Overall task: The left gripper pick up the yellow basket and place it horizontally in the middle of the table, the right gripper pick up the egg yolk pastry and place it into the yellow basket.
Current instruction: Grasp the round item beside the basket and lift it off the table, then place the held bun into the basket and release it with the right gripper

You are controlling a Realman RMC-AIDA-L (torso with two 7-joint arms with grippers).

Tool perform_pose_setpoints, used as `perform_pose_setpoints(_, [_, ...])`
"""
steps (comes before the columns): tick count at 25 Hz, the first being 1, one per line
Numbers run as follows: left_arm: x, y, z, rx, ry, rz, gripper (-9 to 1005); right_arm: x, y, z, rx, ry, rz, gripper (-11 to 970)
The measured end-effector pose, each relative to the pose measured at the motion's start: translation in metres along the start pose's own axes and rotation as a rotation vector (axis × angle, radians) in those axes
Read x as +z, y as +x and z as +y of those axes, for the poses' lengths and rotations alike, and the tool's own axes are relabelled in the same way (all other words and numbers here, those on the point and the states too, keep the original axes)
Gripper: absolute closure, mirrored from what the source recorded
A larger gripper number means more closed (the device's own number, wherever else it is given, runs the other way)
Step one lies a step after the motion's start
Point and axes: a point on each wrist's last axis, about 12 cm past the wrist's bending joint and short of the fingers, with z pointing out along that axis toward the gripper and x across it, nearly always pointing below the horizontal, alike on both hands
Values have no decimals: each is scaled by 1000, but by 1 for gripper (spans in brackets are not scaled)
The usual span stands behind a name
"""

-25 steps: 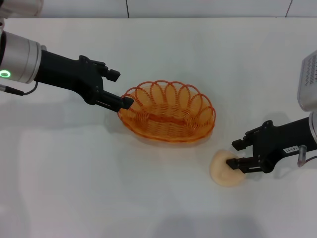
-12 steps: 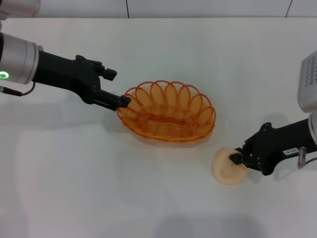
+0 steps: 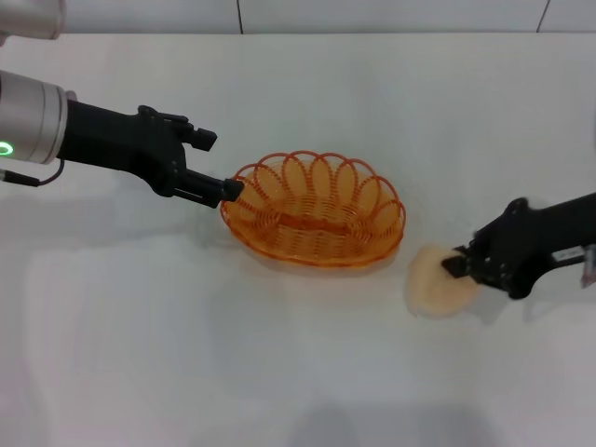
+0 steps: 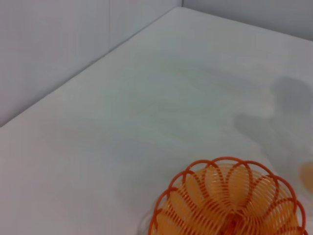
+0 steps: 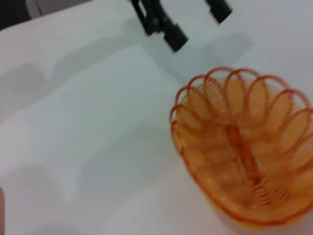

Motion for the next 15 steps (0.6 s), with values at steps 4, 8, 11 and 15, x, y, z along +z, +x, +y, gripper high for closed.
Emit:
perform_pose_setpoints(4, [0,0,0,-5,-3,-19,108,-19,-8,-2,-8,30,-33,921])
perform_pose_setpoints(8, [-1,3,-1,-13,-8,-47,108,-29,-24,-1,-47,57,-61,922])
perform_pose_setpoints(11, [-1,3,-2,-14,-5,-58,108,-26,-38,-2,-80,58,-92,923])
perform_pose_setpoints(15, [0,4,-3,-19,-1,-69,108,-9,-56,-3,-124,54,-120,923])
